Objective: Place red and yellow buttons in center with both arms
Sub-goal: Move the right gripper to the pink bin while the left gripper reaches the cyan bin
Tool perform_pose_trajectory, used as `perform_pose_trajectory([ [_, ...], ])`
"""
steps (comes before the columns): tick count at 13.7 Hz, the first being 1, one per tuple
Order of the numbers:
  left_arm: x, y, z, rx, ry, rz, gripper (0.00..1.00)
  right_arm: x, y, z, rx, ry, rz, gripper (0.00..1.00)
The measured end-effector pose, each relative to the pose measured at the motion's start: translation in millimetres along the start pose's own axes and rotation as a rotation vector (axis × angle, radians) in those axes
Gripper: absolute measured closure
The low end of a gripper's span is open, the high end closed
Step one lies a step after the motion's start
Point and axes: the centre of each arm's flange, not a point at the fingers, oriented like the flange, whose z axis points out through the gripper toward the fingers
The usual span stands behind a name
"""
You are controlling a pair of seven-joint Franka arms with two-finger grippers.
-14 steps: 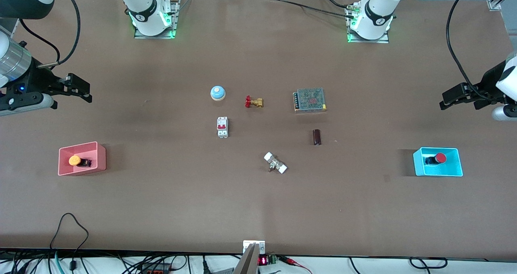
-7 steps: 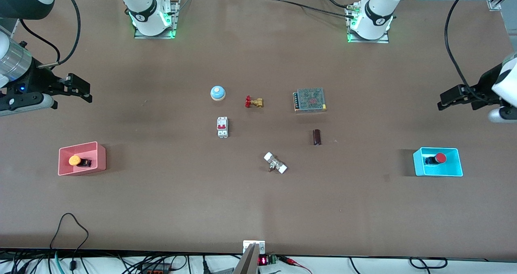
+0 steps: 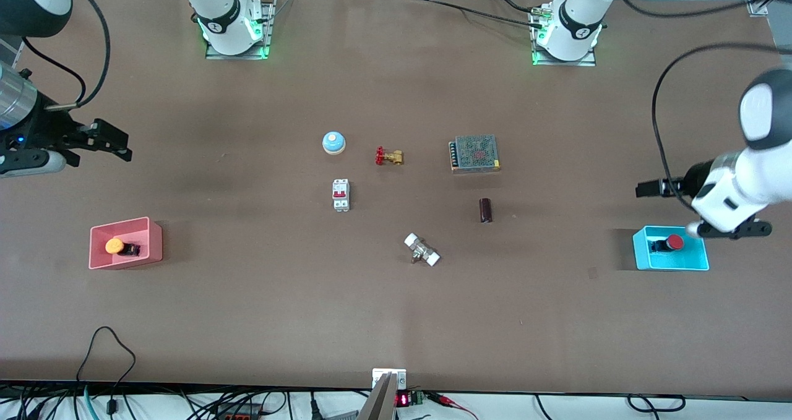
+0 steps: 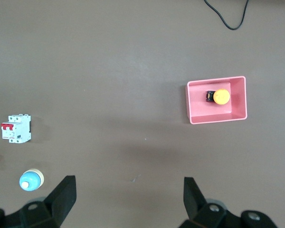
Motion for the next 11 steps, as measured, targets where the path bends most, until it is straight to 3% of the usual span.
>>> perform_pose_trajectory([
  [2, 26, -37, 38, -0.006, -0.003, -0.056, 0.00, 3, 12, 11, 0.001, -0.014, 0.024, 0.00],
  [6, 62, -116, 101, -0.025, 0.055, -0.145, 0.00, 17, 54, 59, 0.005, -0.059, 0.090, 0.00],
  [9, 76, -125, 133, -0.022, 0.076, -0.106, 0.00, 29, 81, 106, 0.008, -0.084, 0.126, 0.00],
  [11, 84, -126, 143, -0.018, 0.108, -0.087, 0.00, 39, 100, 139, 0.004, -0.066, 0.105, 0.00],
])
